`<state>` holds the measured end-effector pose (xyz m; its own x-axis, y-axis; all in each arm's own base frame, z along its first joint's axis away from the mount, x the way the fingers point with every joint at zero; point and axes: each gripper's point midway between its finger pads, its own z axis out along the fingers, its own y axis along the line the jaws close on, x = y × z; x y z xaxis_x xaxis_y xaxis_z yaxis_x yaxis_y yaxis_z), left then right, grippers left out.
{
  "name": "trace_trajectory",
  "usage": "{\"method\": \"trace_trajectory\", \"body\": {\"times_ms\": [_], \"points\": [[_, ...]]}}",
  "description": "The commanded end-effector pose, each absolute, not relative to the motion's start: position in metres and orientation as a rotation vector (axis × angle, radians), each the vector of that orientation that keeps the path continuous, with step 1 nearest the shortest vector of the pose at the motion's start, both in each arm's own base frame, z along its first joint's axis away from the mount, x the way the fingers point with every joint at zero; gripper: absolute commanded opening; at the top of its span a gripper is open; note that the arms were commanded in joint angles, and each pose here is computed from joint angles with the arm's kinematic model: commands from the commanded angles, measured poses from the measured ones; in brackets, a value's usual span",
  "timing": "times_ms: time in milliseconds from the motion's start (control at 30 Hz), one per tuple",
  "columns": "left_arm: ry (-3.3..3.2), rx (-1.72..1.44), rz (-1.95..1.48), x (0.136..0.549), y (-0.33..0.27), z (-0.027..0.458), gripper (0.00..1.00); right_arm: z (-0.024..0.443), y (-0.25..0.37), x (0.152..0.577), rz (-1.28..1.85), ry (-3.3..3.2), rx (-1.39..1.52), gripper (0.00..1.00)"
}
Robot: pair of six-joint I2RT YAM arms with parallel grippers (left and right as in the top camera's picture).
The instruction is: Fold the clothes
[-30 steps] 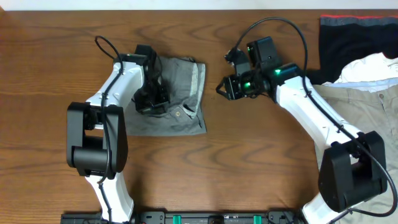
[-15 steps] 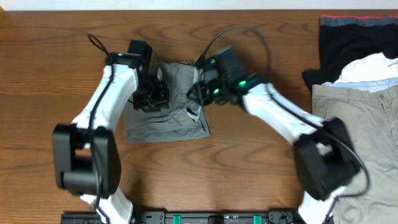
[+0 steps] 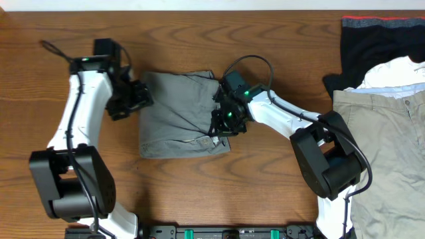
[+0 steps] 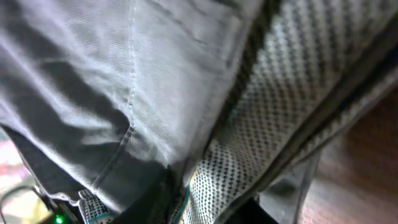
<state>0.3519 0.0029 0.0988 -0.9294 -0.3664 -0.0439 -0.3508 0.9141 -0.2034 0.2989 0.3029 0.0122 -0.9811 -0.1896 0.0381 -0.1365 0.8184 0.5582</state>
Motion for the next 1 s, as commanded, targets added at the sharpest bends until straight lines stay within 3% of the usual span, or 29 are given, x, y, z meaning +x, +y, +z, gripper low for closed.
{"method": "trace_trajectory", "body": {"times_ms": [0, 300, 500, 533, 633, 700, 833, 867, 967], "points": [[3.034, -0.499, -0.367, 0.35, 0.0, 0.085, 0.79, 0.012, 0.302, 0.302, -0.902, -2.924, 0.385, 0.28], [3.142, -0.49, -0.398, 0.352, -0.002, 0.037, 0.83, 0.043, 0.3, 0.313, -0.975, -2.985, 0.558, 0.26], [3.136, -0.471, -0.41, 0.364, 0.0, 0.01, 0.83, 0.085, 0.301, 0.318, -1.061, -3.038, 0.809, 0.33], [3.124, -0.427, -0.449, 0.368, -0.004, 0.009, 0.79, 0.095, 0.301, 0.319, -1.077, -3.048, 0.895, 0.33], [3.066, -0.248, -0.668, 0.377, -0.026, 0.01, 0.54, 0.13, 0.299, 0.323, -1.105, -3.101, 1.142, 0.39], [3.015, -0.119, -0.82, 0.38, -0.041, 0.012, 0.44, 0.146, 0.294, 0.328, -1.075, -3.169, 1.172, 0.4], [2.994, -0.021, -0.912, 0.378, -0.05, 0.007, 0.1, 0.172, 0.285, 0.334, -1.023, -3.279, 1.204, 0.41], [2.997, -0.016, -0.913, 0.377, -0.049, 0.005, 0.06, 0.177, 0.283, 0.335, -1.014, -3.297, 1.208, 0.41], [2.995, -0.078, -0.905, 0.378, -0.036, 0.002, 0.06, 0.185, 0.279, 0.336, -1.008, -3.327, 1.204, 0.42]]}}
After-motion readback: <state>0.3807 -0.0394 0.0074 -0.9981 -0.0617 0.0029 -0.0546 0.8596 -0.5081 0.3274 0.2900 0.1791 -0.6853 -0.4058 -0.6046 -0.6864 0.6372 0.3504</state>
